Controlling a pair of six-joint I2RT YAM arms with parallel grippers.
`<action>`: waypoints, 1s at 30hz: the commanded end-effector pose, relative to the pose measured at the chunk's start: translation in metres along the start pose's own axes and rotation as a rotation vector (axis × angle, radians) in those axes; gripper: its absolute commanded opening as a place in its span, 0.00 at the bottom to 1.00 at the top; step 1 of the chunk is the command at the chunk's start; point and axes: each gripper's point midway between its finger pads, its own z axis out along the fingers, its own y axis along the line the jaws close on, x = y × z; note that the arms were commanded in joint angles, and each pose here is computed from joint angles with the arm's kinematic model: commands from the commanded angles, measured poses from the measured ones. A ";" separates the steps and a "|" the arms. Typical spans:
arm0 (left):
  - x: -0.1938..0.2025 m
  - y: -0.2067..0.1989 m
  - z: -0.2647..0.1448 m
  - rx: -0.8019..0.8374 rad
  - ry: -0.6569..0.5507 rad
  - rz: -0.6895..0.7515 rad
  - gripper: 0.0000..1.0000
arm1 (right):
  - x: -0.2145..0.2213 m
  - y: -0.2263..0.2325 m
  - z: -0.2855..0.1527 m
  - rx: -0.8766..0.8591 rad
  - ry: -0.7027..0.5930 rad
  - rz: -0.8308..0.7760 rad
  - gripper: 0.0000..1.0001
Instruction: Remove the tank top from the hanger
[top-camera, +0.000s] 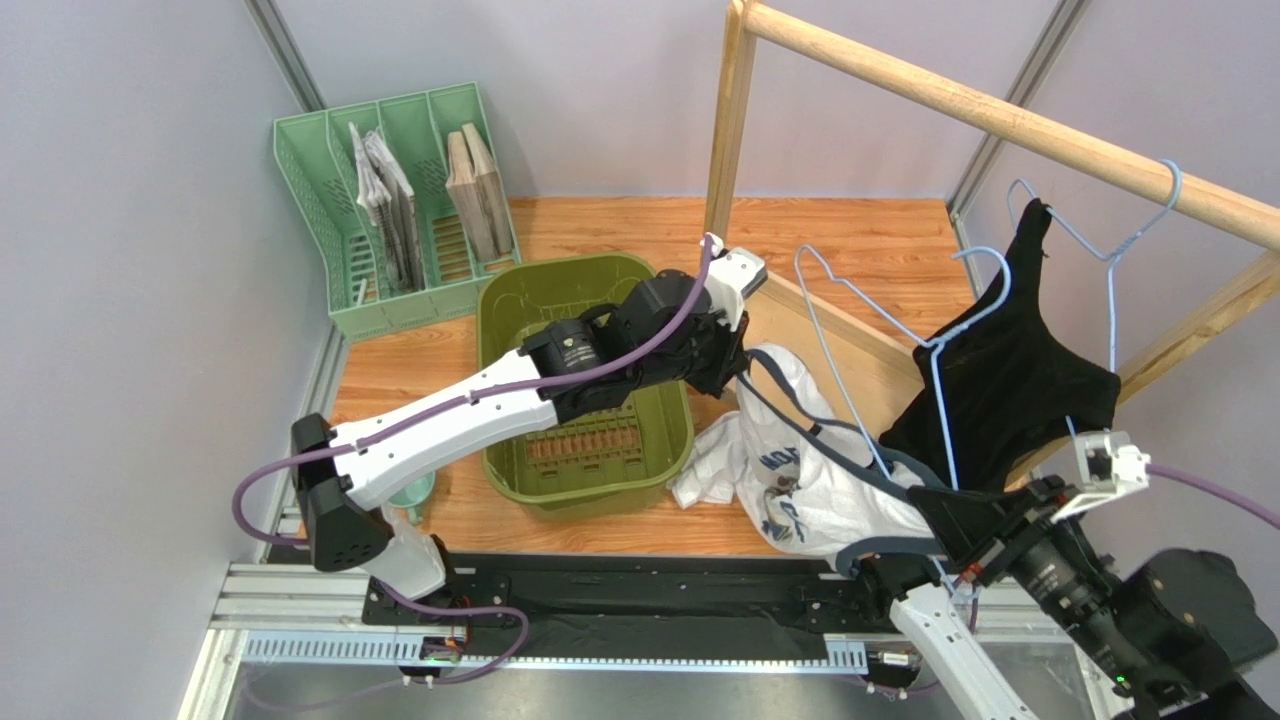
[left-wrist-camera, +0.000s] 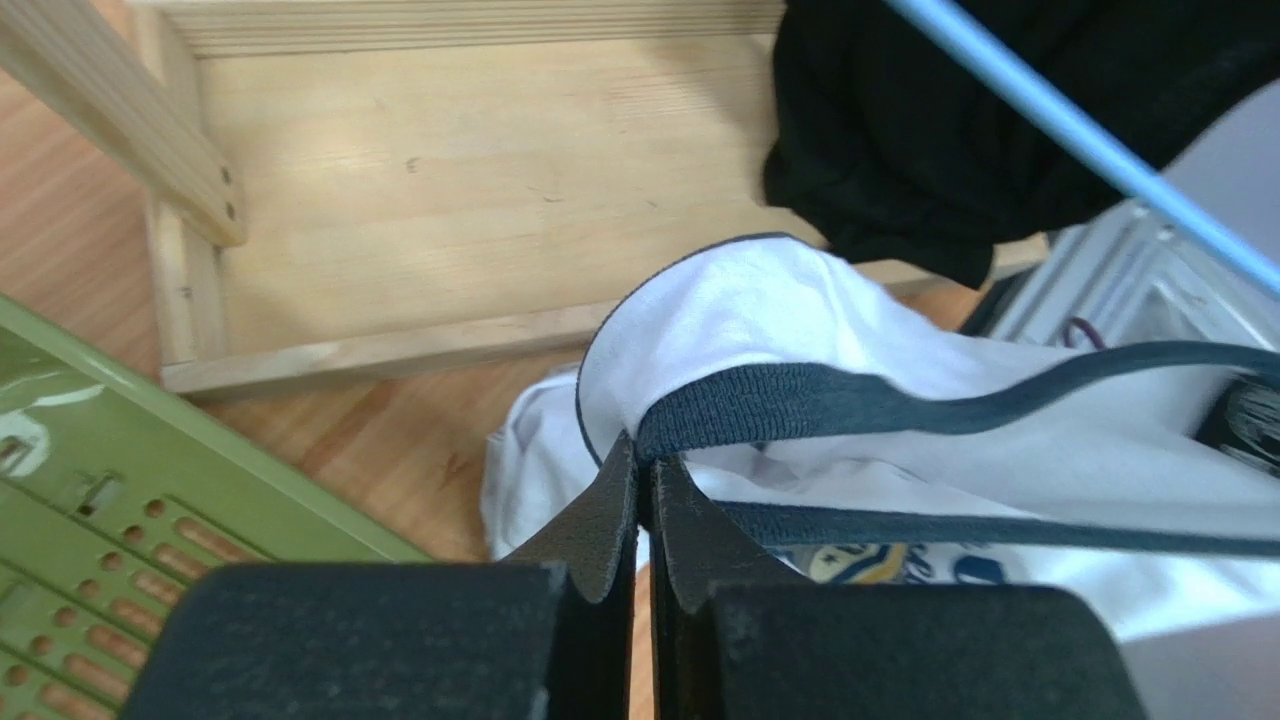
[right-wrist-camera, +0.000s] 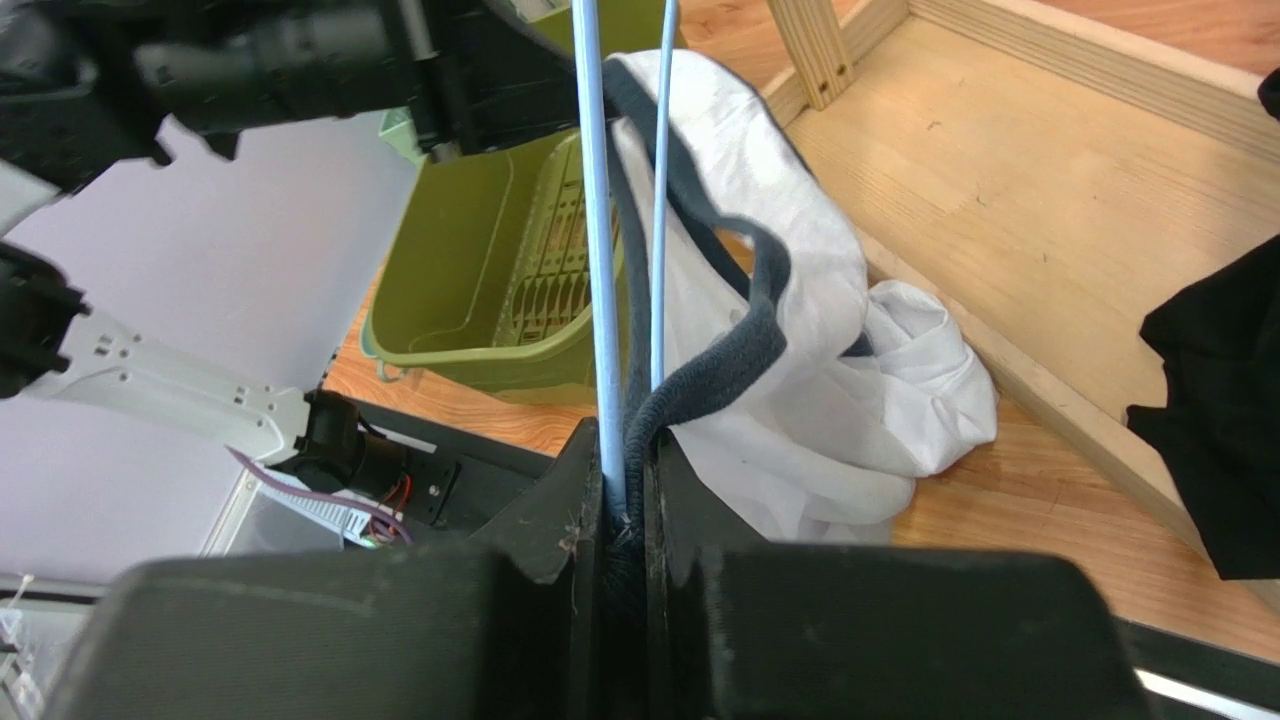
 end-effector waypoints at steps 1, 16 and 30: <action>-0.041 -0.031 -0.045 0.188 -0.161 -0.060 0.00 | -0.022 0.001 0.026 0.013 -0.043 0.016 0.00; -0.018 -0.016 -0.079 0.167 -0.146 -0.028 0.65 | -0.009 -0.017 0.106 0.027 0.003 0.060 0.00; -0.114 -0.070 -0.060 0.328 -0.268 -0.067 0.75 | -0.005 -0.021 0.153 0.017 0.064 0.053 0.00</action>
